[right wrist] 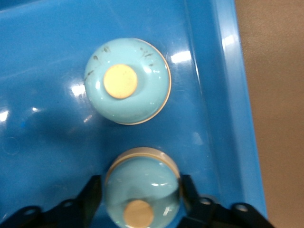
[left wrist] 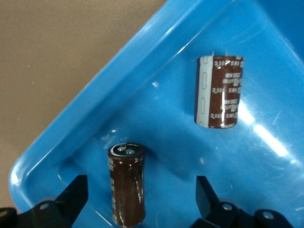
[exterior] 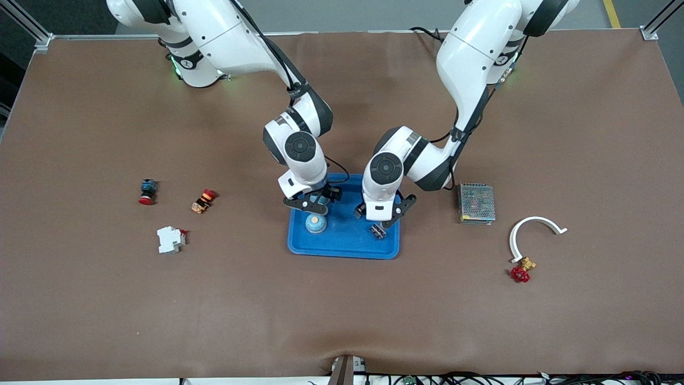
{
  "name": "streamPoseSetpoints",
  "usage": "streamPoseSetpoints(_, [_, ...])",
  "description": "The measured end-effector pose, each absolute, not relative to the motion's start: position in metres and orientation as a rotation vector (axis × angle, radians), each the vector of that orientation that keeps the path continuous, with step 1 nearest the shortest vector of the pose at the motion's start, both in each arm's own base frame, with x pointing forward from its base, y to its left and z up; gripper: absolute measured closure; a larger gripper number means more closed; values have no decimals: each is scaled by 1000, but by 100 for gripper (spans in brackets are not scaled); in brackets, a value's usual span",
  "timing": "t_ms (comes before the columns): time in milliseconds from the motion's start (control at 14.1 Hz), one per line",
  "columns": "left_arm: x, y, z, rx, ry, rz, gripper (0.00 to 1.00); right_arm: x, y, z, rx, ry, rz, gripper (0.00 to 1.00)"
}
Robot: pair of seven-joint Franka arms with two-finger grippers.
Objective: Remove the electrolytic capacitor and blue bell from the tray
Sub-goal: 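Carry the bell with the right gripper while the left gripper carries the capacitor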
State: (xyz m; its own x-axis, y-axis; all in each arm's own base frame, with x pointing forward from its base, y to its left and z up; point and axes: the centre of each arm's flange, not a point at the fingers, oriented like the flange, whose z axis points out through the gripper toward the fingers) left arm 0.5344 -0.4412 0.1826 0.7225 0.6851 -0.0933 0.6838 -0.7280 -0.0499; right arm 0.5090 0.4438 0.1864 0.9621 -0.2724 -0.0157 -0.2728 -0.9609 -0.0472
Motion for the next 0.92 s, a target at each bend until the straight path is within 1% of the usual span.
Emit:
streamPoseSetpoints(71, [534, -441, 182, -2904, -1154, 165, 0, 509, 444, 186, -3063, 426, 14, 28])
streamPoseSetpoints(142, [534, -441, 181, -2903, -1153, 166, 0, 509, 444, 187, -3063, 426, 13, 33])
streamPoseSetpoints(213, [533, -441, 180, -2902, -1152, 168, 0, 510, 444, 188, -3061, 425, 11, 35])
streamPoseSetpoints(567, [529, -438, 172, -2890, -1128, 162, 0, 515, 445, 194, -3059, 429, 4, 35])
streamPoseSetpoints(709, [529, -440, 172, -2890, -1138, 158, 0, 523, 446, 209, -3084, 438, 42, 35])
streamPoseSetpoints(780, [529, -441, 173, -2892, -1141, 156, 4, 529, 447, 223, -3099, 445, 69, 35])
streamPoseSetpoints(851, [529, -441, 173, -2894, -1143, 153, 13, 537, 445, 239, -3109, 450, 90, 35])
streamPoseSetpoints(922, [529, -442, 174, -2896, -1144, 152, 26, 545, 442, 254, -3114, 436, 101, 35])
